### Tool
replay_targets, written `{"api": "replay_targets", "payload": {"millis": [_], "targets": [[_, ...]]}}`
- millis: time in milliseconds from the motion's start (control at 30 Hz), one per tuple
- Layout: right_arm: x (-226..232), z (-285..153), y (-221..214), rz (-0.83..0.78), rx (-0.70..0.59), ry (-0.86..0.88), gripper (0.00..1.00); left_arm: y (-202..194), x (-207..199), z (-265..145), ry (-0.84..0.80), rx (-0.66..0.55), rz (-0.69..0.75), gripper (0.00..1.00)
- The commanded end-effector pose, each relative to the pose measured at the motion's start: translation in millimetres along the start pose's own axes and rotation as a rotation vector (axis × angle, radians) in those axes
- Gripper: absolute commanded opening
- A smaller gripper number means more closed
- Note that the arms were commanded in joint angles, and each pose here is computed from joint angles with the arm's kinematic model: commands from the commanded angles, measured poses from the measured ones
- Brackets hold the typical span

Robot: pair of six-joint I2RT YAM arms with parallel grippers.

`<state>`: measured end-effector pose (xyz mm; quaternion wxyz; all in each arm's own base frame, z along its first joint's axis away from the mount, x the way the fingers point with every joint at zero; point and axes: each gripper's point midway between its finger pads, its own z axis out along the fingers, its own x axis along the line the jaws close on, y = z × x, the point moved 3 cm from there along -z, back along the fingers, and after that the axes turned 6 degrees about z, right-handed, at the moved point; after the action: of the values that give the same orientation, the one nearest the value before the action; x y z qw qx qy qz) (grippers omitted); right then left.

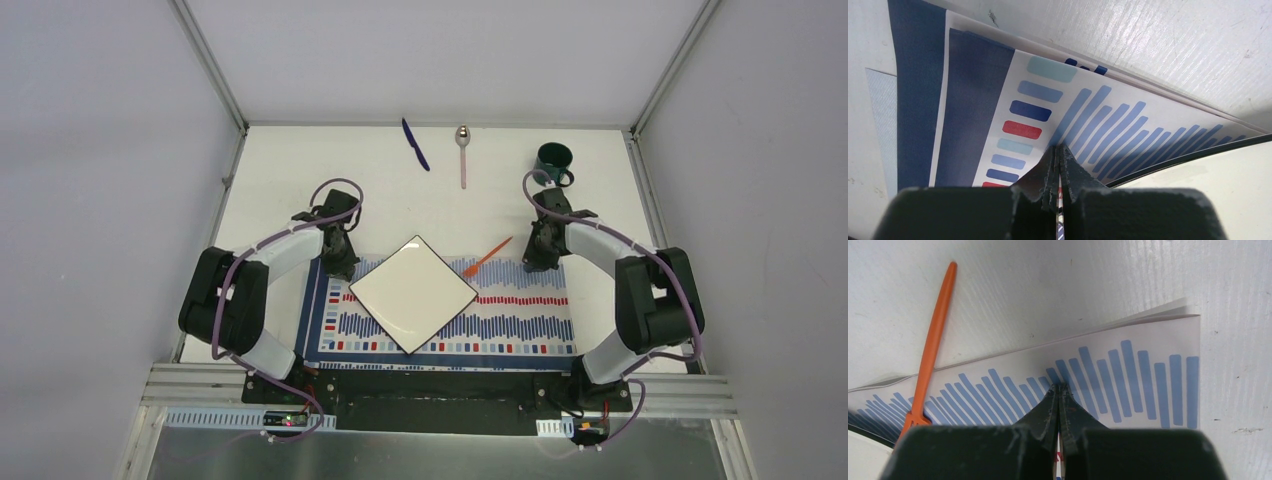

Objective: Set the dinner table for one person

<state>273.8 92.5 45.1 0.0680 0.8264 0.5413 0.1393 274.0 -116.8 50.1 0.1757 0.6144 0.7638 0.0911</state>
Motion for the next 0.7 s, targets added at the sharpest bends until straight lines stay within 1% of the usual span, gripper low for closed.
{"api": "replay_targets", "payload": {"millis": [0,667], "targets": [[22,33,26,0.018,-0.12,0.066,0.0,31,-30,29,-0.126,-0.133,-0.038,0.0],[35,38,59,0.036,-0.174,0.056,0.0,55,-43,28,-0.139,-0.176,-0.026,0.0]]}}
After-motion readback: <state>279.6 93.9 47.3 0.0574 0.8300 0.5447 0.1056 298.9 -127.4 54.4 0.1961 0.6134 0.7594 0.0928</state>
